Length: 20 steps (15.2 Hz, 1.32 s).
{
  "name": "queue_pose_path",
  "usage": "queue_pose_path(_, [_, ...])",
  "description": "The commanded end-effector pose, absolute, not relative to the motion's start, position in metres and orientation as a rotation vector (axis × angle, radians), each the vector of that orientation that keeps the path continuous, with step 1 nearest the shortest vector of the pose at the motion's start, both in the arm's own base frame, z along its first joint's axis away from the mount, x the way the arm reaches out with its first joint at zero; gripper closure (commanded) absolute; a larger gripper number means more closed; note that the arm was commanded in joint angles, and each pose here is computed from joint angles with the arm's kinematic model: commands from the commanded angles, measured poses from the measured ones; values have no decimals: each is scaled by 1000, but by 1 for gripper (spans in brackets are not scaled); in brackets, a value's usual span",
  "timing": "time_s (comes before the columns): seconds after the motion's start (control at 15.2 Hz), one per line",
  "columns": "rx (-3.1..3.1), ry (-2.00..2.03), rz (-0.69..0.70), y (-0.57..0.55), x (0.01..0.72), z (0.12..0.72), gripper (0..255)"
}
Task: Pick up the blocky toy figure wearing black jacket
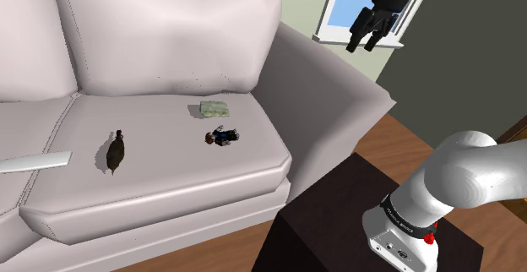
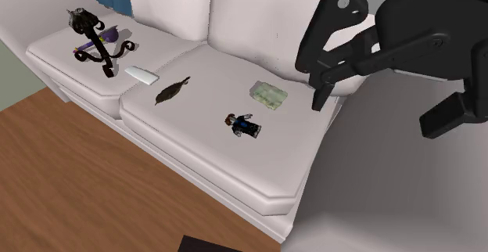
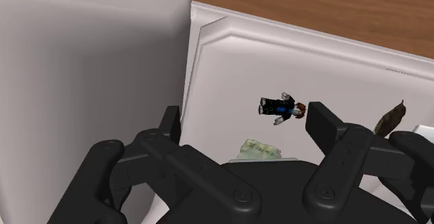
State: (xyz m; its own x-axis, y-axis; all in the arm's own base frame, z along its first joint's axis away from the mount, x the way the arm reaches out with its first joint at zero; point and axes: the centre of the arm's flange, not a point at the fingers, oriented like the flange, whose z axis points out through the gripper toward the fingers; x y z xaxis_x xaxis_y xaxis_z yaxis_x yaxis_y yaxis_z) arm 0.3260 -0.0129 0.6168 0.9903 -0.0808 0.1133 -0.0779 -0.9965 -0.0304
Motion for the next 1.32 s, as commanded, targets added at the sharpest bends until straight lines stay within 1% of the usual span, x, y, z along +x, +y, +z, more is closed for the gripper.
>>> queue_pose_path(0.0, [-3108, 124, -179, -13, 326, 617, 0])
queue_pose_path(1.25, [-3004, -17, -20, 35, 478, 417, 0])
